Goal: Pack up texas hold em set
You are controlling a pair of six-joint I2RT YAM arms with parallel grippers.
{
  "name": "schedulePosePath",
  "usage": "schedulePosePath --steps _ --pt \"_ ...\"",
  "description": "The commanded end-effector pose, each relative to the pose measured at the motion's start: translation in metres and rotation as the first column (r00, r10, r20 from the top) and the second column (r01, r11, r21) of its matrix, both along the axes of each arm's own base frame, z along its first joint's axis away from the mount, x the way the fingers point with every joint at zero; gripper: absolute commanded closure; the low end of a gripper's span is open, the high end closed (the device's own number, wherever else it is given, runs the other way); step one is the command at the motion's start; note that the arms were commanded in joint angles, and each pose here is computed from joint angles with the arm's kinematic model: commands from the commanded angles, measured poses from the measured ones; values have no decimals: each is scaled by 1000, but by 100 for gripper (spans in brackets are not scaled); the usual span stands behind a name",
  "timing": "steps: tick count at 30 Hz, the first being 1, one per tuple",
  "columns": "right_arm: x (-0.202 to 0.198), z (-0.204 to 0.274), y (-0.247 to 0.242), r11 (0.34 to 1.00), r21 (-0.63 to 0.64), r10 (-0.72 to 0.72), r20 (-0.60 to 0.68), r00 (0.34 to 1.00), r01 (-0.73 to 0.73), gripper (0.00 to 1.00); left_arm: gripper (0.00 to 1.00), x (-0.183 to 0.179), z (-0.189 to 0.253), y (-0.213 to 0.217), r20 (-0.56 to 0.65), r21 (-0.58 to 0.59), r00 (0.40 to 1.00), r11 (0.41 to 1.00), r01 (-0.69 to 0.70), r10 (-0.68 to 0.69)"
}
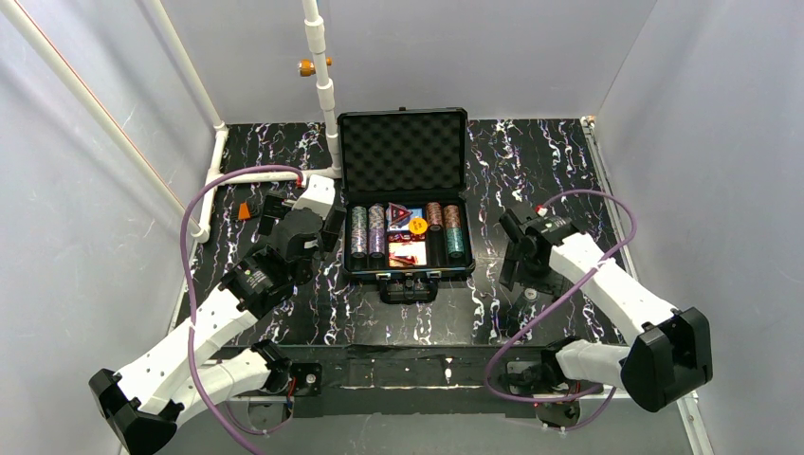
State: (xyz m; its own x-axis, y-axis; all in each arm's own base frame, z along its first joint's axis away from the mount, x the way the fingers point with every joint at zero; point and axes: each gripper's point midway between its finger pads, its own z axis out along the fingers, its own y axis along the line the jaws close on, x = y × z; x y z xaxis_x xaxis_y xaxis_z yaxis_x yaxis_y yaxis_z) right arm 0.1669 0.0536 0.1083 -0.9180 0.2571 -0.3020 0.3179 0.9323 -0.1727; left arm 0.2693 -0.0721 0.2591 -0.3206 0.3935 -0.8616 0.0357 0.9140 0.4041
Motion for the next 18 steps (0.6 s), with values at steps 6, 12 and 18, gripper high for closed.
schedulePosePath --steps 6,12,18 --pt "-4 -32 5 987 138 -94 40 995 87 8 1 -2 1 -2 12 -23 1000 1000 13 -13" --pt "-2 -40 -3 984 139 -118 46 992 110 13 1 -1 -2 -3 4 -18 1000 1000 15 -15" --pt "1 -43 -10 982 144 -128 43 991 120 19 1 0 -4 -5 -2 -16 1000 1000 21 -21"
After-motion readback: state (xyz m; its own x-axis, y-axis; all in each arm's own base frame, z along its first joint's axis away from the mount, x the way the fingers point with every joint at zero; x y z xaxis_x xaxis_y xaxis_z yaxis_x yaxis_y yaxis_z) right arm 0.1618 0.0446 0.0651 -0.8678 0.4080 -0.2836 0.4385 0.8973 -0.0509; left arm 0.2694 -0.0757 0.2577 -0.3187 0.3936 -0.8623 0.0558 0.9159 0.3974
